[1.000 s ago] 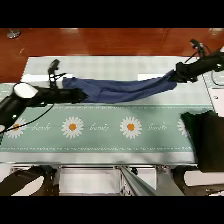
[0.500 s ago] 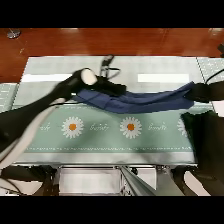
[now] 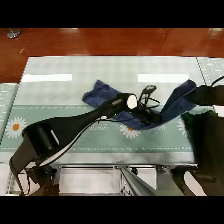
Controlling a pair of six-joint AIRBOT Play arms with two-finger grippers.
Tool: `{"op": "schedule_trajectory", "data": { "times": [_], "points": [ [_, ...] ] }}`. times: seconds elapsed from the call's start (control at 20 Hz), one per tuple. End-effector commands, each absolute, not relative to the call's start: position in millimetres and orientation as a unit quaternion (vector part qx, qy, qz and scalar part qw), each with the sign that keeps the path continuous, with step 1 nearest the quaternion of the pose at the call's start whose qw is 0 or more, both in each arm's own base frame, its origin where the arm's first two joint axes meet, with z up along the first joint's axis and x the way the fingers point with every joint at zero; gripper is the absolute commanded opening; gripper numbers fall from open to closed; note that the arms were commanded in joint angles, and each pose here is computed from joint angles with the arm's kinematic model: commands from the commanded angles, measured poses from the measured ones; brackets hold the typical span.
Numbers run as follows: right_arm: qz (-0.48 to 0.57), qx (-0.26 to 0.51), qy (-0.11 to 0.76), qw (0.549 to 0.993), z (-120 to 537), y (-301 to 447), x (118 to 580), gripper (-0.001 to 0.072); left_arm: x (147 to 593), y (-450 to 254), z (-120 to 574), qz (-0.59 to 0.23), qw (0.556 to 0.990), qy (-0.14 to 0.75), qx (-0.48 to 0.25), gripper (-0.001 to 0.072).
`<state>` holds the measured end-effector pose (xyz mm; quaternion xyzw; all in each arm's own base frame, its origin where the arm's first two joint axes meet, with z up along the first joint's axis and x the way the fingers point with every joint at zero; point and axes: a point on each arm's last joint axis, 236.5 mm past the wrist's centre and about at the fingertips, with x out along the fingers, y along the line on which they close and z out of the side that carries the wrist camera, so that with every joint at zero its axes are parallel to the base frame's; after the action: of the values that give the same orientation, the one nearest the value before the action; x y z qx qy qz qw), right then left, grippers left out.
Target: Fold the shirts.
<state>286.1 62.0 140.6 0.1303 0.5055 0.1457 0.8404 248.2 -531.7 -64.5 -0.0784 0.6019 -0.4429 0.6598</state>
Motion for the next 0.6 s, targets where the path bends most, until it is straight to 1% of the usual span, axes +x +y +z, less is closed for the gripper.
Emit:
{"op": "schedule_trajectory", "data": {
  "times": [0.0, 0.1, 0.2, 0.3, 0.45, 0.55],
  "points": [
    [0.169, 0.127, 0.501, 0.839, 140.0, 85.1, 293.3, 0.0023, 237.1, -535.1, -53.7, -0.469, 0.641, 0.604, -0.064, 0.0019],
    [0.184, 0.126, 0.507, 0.833, 133.7, 101.4, 298.9, 0.0023, 281.4, -507.1, -32.4, -0.452, 0.658, 0.596, -0.084, 0.0018],
    [0.201, 0.13, 0.512, 0.825, 126.5, 119.7, 307.1, 0.0022, 334.5, -454.5, -5.9, -0.422, 0.682, 0.589, -0.099, 0.0018],
    [0.224, 0.131, 0.518, 0.815, 120.4, 141.0, 317.3, 0.0023, 379.7, -386.5, 30.6, -0.388, 0.711, 0.577, -0.108, 0.0018],
    [0.263, 0.128, 0.525, 0.799, 118.2, 181.2, 342.8, 0.0022, 414.6, -270.6, 84.2, -0.313, 0.77, 0.548, -0.089, 0.0018],
    [0.29, 0.111, 0.534, 0.787, 114.7, 213.0, 362.3, 0.0023, 413.2, -196.8, 123.8, -0.254, 0.815, 0.512, -0.099, 0.0018]
  ]
}}
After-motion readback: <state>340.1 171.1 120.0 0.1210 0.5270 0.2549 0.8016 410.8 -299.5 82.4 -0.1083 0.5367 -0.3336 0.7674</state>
